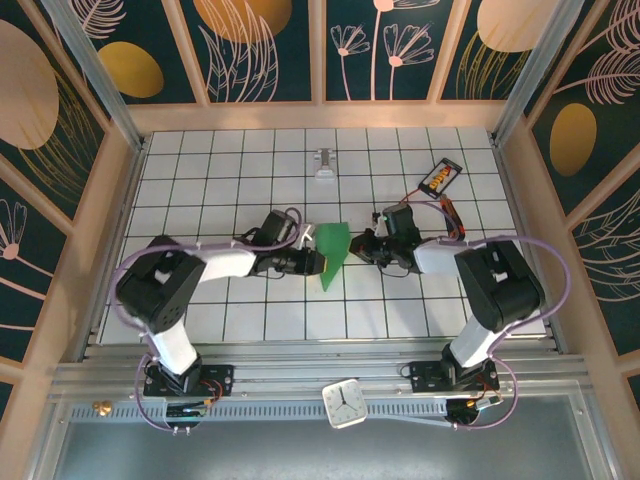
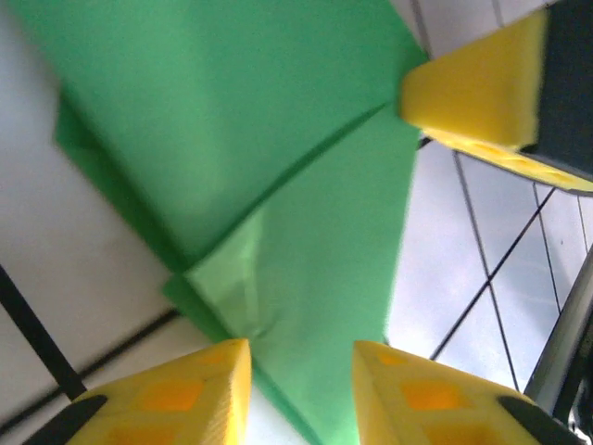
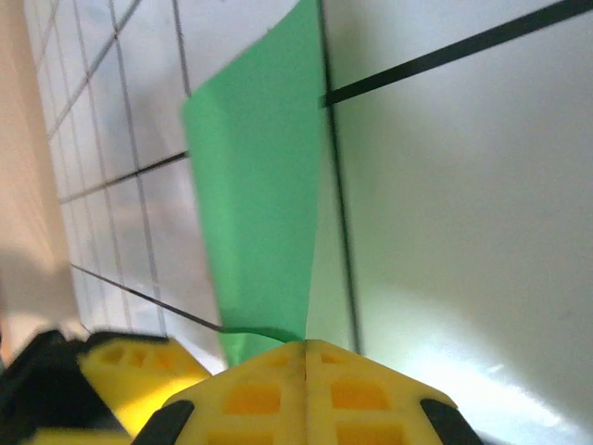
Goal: Fold a paper plane with a square sheet of paper (pick it up from the middle)
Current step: Fold the wing for the fifth time at the center of the table.
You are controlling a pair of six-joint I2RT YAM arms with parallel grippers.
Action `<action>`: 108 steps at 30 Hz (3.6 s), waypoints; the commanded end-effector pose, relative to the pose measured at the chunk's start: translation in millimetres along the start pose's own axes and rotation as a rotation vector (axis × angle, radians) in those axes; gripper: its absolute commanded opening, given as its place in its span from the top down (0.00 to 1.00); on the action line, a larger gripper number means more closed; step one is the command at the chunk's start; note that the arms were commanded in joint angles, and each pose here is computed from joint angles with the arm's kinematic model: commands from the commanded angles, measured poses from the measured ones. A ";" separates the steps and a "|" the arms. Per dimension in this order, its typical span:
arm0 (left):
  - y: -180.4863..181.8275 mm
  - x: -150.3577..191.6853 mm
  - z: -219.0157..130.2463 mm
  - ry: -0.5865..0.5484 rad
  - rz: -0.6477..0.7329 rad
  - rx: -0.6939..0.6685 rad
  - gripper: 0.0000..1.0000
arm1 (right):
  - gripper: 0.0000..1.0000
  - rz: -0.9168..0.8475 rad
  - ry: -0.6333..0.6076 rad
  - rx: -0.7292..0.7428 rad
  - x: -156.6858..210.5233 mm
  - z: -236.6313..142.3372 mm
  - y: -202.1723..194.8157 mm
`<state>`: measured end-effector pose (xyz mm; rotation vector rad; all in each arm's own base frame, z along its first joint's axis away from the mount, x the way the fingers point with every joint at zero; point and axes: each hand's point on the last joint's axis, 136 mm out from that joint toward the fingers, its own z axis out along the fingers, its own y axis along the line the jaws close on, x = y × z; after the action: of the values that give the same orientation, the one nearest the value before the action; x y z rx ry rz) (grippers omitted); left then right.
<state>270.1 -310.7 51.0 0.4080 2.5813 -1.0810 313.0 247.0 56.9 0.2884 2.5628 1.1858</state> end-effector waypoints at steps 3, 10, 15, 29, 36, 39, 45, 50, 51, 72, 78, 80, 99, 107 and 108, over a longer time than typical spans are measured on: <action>-19.7 -7.1 -18.5 -0.190 0.126 -0.111 0.61 | 1.00 0.198 -0.091 -0.002 4.8 -7.0 18.2; -24.0 1.1 -26.5 -0.266 0.310 -0.225 0.53 | 1.00 0.293 -0.077 -0.009 23.5 -3.4 25.0; -19.7 7.5 -16.0 -0.239 0.402 -0.282 0.47 | 1.00 0.328 -0.071 -0.016 28.3 -2.5 26.7; -1.8 1.7 4.0 -0.208 0.533 -0.449 0.46 | 1.00 0.364 -0.040 -0.049 32.2 2.0 35.1; -6.3 -5.2 4.6 -0.233 0.536 -0.448 0.59 | 1.00 0.368 -0.035 -0.042 35.5 4.5 32.0; -10.0 -5.5 5.2 -0.237 0.529 -0.428 0.64 | 1.00 0.373 -0.031 -0.044 37.0 5.9 31.1; -4.7 -3.4 6.5 -0.238 0.512 -0.440 0.75 | 1.00 0.375 -0.029 -0.043 38.7 6.2 30.3; -5.1 -1.4 7.4 -0.243 0.491 -0.425 0.82 | 1.00 0.373 -0.033 -0.040 39.1 5.1 29.7; -4.5 -0.5 7.6 -0.242 0.488 -0.423 0.84 | 1.00 0.373 -0.036 -0.038 39.3 4.3 29.1; -24.9 30.2 4.6 -0.297 0.276 -0.135 0.97 | 0.73 0.086 -0.262 0.035 -12.4 -62.6 26.2; -47.3 32.2 -1.5 -0.310 0.214 -0.004 1.00 | 0.72 -0.095 -0.254 0.020 -23.1 -62.7 41.7; -52.8 32.5 -2.4 -0.310 0.194 0.032 1.00 | 0.72 -0.140 -0.243 0.032 -24.3 -60.9 41.5; -46.6 38.9 10.1 -0.269 0.157 0.040 1.00 | 0.61 -0.267 -0.136 0.276 2.2 -77.8 8.8; -42.3 43.4 17.0 -0.238 0.157 0.028 1.00 | 0.61 -0.253 -0.173 0.220 1.6 -75.3 15.9; -42.3 45.1 17.2 -0.237 0.149 0.038 1.00 | 0.61 -0.256 -0.169 0.208 1.4 -73.4 18.3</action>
<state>215.8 -342.5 49.6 0.4405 2.2951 -1.0387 283.7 204.8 115.0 0.0863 2.5074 0.7614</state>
